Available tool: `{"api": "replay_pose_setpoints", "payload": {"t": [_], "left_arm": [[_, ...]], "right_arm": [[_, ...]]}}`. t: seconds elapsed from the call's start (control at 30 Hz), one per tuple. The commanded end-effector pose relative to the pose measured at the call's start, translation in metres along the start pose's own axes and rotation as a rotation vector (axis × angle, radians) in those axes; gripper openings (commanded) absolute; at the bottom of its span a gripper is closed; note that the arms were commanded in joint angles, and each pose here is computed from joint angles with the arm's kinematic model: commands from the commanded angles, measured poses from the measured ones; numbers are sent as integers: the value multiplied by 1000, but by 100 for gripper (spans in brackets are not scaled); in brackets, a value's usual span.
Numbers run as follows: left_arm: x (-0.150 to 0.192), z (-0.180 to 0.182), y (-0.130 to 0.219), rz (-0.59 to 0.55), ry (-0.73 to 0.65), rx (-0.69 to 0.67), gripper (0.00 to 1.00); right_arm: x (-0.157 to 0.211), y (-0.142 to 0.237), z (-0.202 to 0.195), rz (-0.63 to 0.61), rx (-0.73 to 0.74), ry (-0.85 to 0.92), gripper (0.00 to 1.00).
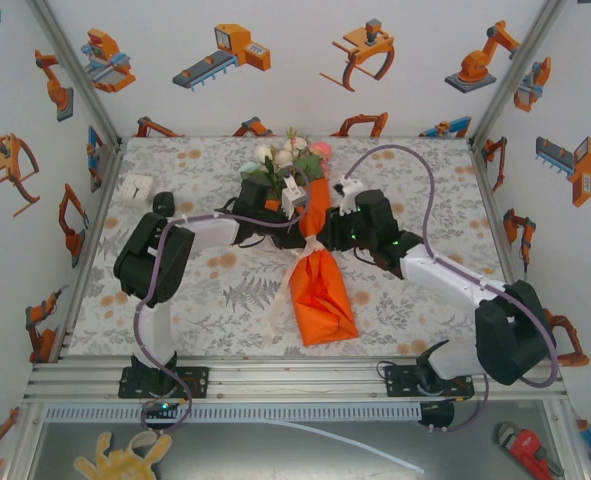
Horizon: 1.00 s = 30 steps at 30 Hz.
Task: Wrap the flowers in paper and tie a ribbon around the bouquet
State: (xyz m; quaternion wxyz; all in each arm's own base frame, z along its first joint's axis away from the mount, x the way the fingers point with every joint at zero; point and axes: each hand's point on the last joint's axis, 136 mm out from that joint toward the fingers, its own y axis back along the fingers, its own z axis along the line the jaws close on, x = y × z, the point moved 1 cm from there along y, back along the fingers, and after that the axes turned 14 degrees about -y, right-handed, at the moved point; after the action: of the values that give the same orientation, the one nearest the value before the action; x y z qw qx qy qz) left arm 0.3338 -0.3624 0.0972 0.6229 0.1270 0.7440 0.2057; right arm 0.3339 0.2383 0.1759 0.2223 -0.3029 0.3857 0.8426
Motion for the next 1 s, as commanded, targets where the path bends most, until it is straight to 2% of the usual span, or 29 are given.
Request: {"api": "replay_pose_setpoints", "payload": {"t": [0.0, 0.13, 0.2, 0.37, 0.43, 0.6, 0.77, 0.97], "left_arm": [[-10, -5, 2, -19, -8, -22, 11], [-10, -7, 1, -24, -4, -25, 10], [-12, -8, 2, -26, -8, -27, 10], [-8, -7, 4, -12, -14, -42, 10], [-8, -6, 3, -13, -15, -43, 10], [-10, -5, 3, -24, -17, -51, 10], [-9, -4, 4, -16, -25, -55, 10], [-11, -5, 4, -17, -24, -51, 10]], "right_arm": [[-2, -5, -23, 48, 46, -162, 33], [7, -22, -47, 109, 82, -179, 22], [10, -30, -50, 131, 43, -183, 16], [17, -48, -17, 207, -213, -183, 17], [17, -52, -11, 211, -269, -191, 18], [22, -57, -14, 227, -266, -202, 18], [14, -51, -37, 183, -170, -219, 18], [12, -51, -26, 214, -231, -223, 17]]}}
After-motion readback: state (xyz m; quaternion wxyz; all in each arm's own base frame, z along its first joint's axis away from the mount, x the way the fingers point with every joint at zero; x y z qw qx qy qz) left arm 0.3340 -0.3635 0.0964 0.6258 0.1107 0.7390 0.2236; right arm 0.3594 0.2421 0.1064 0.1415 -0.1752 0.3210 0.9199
